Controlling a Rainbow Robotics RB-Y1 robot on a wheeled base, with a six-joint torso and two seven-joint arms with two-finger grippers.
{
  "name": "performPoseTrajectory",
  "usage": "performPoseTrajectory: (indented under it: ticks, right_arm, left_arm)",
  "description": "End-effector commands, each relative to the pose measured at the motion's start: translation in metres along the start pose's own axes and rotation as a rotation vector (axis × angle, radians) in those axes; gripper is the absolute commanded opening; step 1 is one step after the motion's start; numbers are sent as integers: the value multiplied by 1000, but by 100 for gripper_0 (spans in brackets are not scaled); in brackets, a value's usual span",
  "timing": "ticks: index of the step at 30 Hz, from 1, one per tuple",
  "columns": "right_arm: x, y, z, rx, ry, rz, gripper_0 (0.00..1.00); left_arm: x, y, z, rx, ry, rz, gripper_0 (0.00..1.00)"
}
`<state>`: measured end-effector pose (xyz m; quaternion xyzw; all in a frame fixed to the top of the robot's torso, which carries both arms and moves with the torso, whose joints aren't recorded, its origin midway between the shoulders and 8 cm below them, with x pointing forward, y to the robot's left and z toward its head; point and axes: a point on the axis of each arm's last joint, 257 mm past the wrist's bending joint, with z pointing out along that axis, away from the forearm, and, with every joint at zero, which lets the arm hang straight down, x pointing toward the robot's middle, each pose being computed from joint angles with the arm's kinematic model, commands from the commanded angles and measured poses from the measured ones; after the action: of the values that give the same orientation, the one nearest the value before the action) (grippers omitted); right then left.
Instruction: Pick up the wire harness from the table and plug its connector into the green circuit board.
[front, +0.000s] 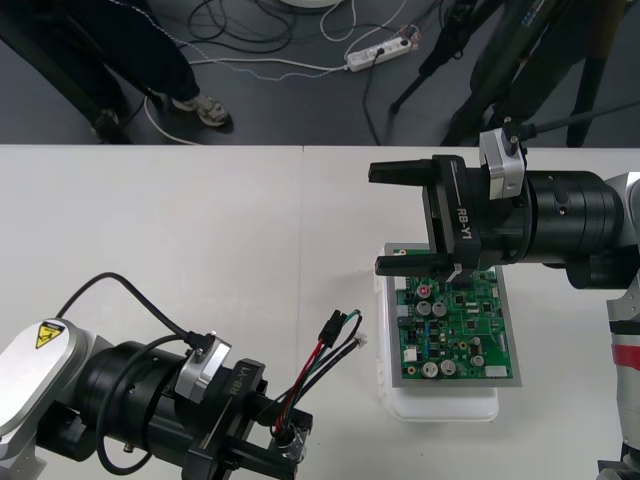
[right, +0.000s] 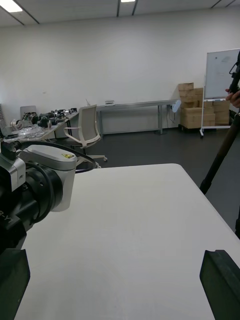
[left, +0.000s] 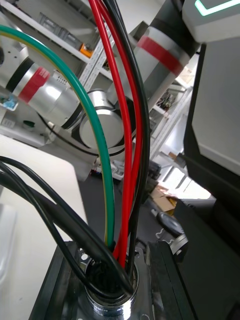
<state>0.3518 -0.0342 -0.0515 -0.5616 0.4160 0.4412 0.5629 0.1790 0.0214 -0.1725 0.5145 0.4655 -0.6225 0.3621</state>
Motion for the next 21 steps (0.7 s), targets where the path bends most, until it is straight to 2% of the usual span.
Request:
performPoseTrajectory:
  ticks: [1, 21]
  right_arm:
    - [-10, 0, -3, -20, 6, 10, 100]
    - [-15, 17, -18, -81, 6, 45, 100]
  left_arm:
    - [-9, -30, 20, 106, -48, -95, 0]
    - [-23, -49, 46, 250, -62, -157, 0]
